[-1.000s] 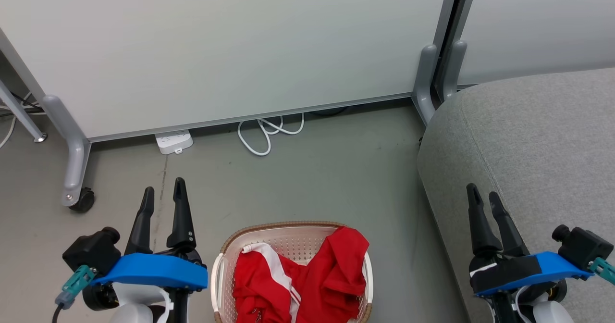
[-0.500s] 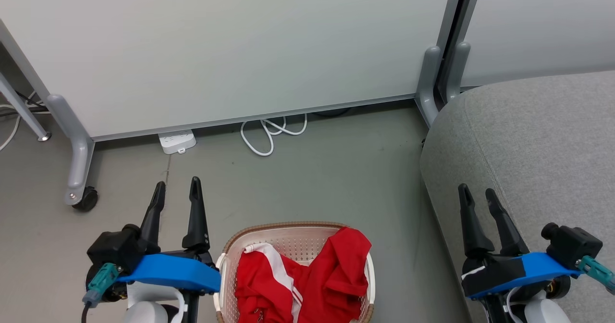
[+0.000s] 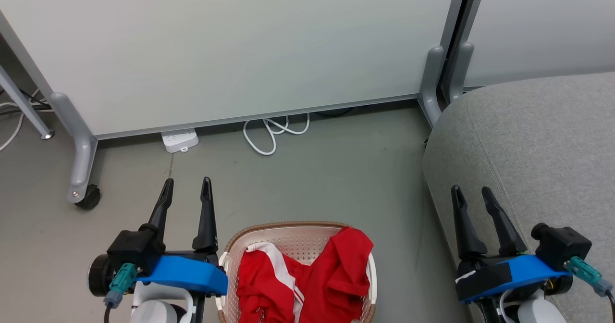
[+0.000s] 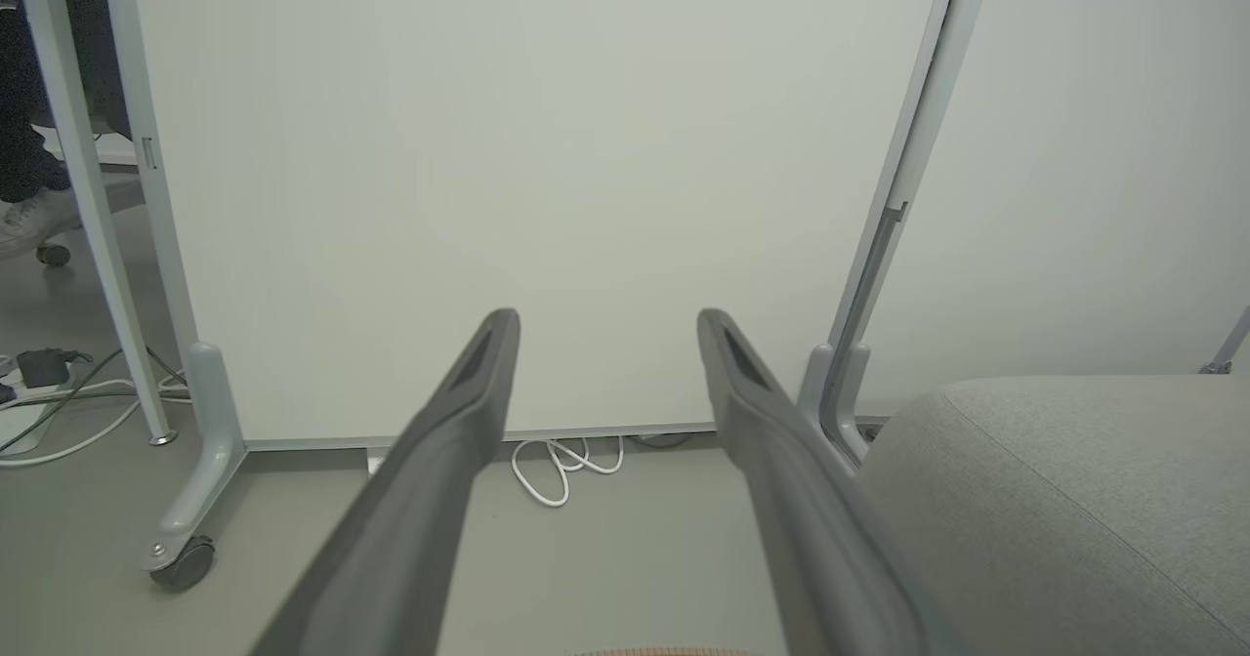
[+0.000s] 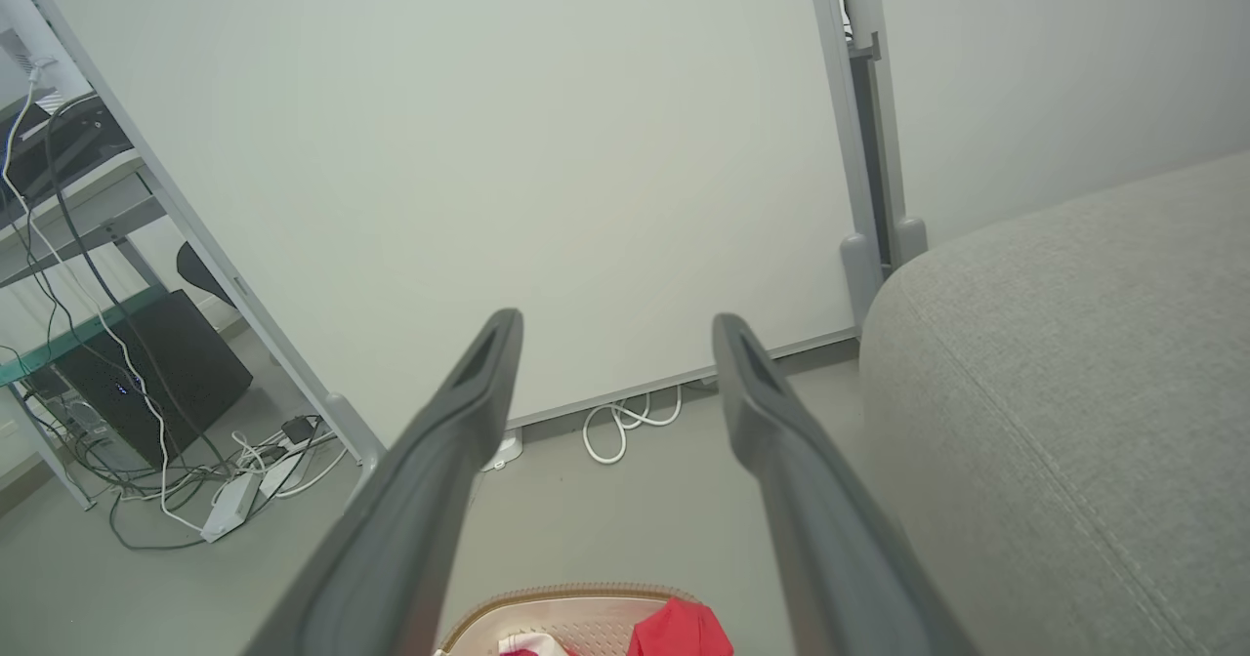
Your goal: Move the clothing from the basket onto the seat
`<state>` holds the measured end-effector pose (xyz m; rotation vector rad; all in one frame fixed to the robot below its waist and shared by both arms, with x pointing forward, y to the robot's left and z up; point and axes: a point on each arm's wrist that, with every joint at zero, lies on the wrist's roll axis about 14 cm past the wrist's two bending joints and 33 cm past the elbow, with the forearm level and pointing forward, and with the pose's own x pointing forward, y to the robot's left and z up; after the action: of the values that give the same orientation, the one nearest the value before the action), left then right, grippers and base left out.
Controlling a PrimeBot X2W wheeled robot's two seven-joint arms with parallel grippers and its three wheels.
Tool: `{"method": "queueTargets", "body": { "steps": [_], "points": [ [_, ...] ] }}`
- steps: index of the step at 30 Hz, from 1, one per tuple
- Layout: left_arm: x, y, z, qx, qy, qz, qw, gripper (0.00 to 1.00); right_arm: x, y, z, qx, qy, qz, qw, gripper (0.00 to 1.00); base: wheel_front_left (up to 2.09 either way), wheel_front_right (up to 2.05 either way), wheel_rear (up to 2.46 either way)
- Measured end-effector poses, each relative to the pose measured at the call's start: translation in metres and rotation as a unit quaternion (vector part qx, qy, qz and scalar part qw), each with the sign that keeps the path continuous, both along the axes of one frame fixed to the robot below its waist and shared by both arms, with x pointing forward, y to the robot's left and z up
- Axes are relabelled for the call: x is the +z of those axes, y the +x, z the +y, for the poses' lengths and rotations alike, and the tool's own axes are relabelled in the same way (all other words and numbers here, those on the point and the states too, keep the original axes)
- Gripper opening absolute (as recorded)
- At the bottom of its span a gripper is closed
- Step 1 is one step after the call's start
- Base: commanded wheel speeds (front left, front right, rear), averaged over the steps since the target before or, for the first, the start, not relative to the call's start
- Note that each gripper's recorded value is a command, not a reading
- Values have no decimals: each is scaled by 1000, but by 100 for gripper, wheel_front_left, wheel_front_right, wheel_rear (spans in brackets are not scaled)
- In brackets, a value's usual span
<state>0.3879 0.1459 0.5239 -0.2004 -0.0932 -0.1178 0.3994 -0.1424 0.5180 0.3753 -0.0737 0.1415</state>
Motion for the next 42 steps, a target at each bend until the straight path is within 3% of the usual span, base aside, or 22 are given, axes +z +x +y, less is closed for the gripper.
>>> {"method": "queueTargets", "body": {
  "steps": [27, 42],
  "points": [
    [1, -4, -11, -17, 95, -25, 995, 100, 3, 1, 13, 20, -94, -29, 995, 100, 0, 0, 0],
    [-9, -4, -9, -17, 80, -8, 997, 100, -1, 1, 11, 19, -97, -22, 995, 100, 0, 0, 0]
  ]
}}
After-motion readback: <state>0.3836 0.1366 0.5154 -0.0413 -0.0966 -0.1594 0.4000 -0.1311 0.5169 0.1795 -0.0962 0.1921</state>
